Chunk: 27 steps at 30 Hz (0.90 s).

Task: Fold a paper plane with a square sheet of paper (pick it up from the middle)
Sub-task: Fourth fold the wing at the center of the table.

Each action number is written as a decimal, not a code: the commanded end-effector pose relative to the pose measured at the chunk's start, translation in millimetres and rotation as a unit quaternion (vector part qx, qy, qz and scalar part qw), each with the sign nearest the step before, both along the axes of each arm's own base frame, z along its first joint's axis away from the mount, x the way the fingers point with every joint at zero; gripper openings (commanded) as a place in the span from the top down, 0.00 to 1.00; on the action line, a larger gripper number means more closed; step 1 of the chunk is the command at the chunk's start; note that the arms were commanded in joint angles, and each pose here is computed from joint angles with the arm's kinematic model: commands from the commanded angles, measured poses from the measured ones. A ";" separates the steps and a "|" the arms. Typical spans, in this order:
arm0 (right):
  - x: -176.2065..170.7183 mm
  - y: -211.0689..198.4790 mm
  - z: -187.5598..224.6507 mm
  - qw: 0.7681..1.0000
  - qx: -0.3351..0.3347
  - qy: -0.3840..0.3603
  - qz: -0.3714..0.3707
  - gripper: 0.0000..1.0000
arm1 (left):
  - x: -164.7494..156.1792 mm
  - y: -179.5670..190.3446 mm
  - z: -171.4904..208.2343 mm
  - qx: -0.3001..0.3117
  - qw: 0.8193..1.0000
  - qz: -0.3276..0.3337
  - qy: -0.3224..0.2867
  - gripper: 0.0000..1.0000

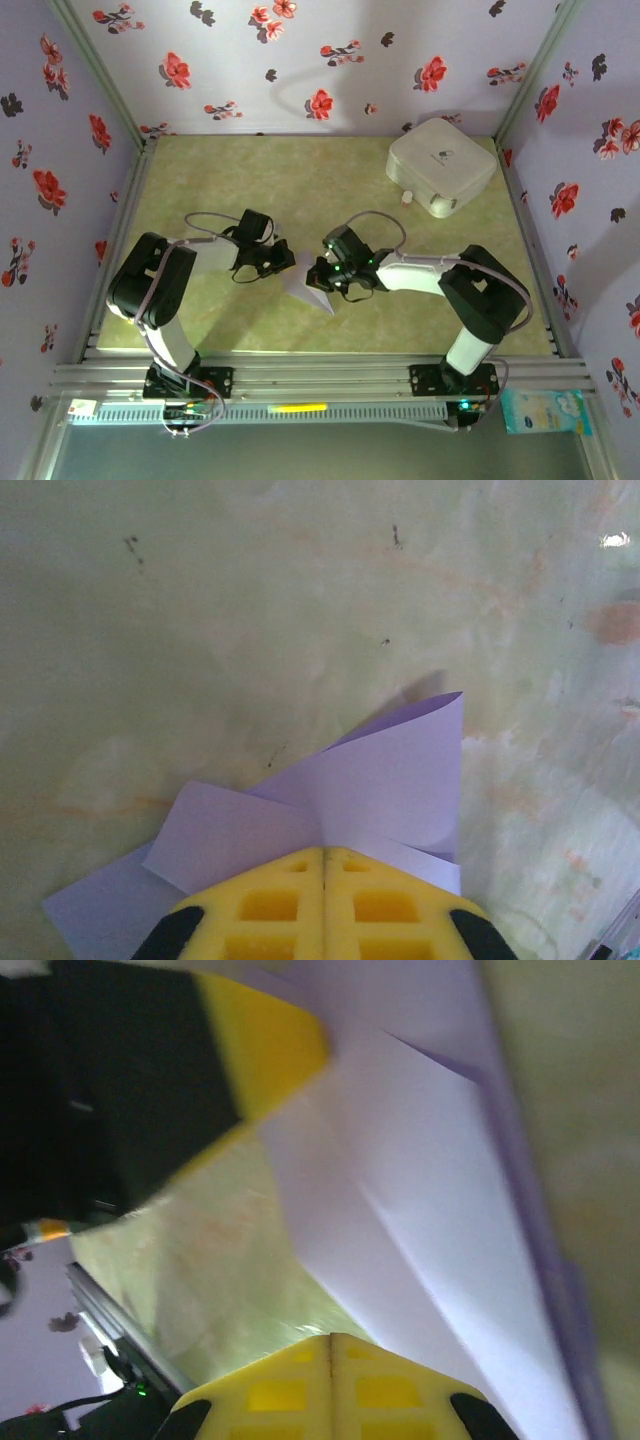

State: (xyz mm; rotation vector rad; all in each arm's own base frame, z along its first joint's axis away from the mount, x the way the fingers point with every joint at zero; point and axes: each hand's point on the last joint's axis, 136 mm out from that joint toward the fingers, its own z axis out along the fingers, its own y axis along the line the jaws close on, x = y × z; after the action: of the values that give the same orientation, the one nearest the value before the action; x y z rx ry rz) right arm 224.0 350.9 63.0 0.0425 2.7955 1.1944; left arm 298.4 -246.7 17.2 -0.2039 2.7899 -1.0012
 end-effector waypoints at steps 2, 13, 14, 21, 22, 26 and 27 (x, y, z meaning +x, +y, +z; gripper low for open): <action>2.7 6.4 -10.1 0.999 -0.025 0.004 0.020 0.97 | -10.2 12.0 -15.7 0.033 0.999 -0.005 0.010 0.97; -4.5 3.1 -56.7 0.998 -0.043 0.051 0.006 0.94 | -11.1 16.1 -18.6 0.039 0.999 -0.002 0.014 0.97; -9.2 1.8 -55.8 0.998 -0.036 0.054 0.007 0.93 | -10.7 16.7 -18.8 0.040 0.999 0.000 0.014 0.97; -43.2 -30.6 -56.8 0.997 -0.040 0.064 0.003 0.90 | -9.4 21.4 -23.1 0.047 0.999 0.007 0.022 0.97; -48.0 -36.3 -57.4 0.997 -0.040 0.063 0.002 0.89 | -10.0 21.7 -23.6 0.047 0.999 0.008 0.023 0.98; -63.4 -54.8 -59.1 0.998 -0.040 0.058 0.001 0.89 | -12.0 23.2 -26.7 0.047 0.998 0.011 0.027 0.98; -67.4 -59.8 -59.6 0.998 -0.040 0.057 0.000 0.89 | -12.7 23.8 -27.9 0.048 0.998 0.011 0.028 0.98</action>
State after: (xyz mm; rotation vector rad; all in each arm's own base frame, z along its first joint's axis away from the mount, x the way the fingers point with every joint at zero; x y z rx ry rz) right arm 175.2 310.8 17.2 0.0699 2.8760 1.1798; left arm 298.6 -245.3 16.3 -0.1846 2.7855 -0.9973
